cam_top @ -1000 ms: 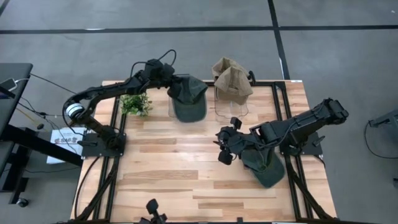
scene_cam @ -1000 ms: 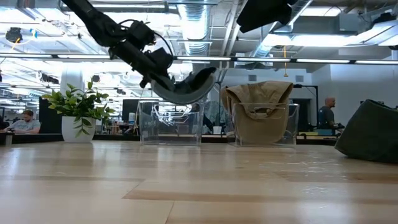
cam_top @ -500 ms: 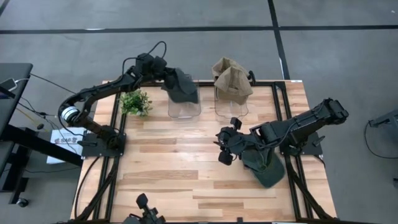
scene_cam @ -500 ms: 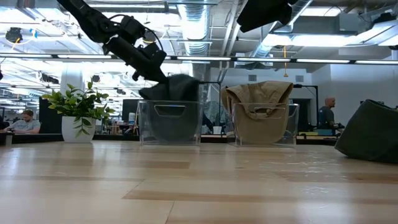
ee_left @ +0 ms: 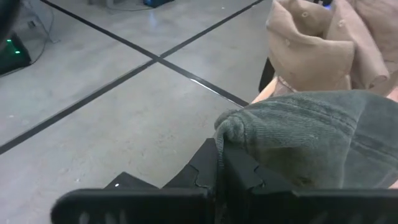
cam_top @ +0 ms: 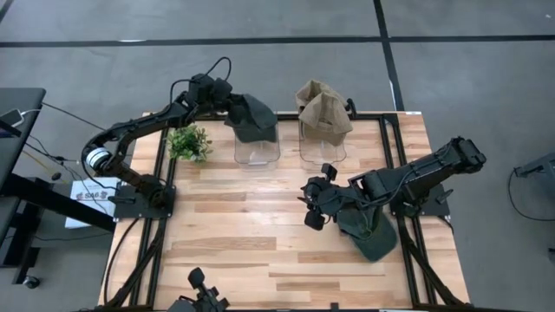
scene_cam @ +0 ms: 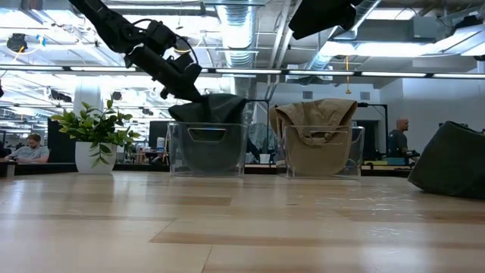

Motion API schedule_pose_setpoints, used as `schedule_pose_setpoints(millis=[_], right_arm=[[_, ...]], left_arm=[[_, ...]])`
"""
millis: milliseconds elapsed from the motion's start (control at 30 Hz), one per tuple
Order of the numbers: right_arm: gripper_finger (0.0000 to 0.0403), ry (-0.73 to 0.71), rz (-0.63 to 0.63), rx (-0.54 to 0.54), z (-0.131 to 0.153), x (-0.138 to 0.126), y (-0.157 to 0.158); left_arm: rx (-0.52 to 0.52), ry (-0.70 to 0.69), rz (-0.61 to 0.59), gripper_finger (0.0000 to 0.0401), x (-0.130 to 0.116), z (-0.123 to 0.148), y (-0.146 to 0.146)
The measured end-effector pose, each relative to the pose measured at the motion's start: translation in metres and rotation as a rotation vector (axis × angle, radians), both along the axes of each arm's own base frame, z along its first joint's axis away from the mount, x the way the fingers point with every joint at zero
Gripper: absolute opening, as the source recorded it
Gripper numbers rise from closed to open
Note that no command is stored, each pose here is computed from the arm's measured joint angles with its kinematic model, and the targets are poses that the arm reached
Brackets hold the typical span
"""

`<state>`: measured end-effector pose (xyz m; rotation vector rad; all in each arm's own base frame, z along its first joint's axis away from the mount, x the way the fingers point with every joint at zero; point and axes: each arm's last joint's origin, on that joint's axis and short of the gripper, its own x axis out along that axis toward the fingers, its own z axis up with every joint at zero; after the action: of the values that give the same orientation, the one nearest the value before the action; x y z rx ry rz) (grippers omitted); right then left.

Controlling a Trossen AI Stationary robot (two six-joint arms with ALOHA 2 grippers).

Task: Pick & Place hat
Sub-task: Put the left black cap into the left transparent bin

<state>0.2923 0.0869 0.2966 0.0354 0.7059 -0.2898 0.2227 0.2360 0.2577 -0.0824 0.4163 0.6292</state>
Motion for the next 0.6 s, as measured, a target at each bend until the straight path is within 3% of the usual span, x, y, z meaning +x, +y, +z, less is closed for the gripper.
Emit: schedule_pose_setpoints(millis=[600], right_arm=[[0.0128,0.0,-0.001,0.0,0.0,0.0001,-0.0002]], left_arm=[[0.068,-0.056,0.044,0.001,-0.0066,0.0078,0.0103]])
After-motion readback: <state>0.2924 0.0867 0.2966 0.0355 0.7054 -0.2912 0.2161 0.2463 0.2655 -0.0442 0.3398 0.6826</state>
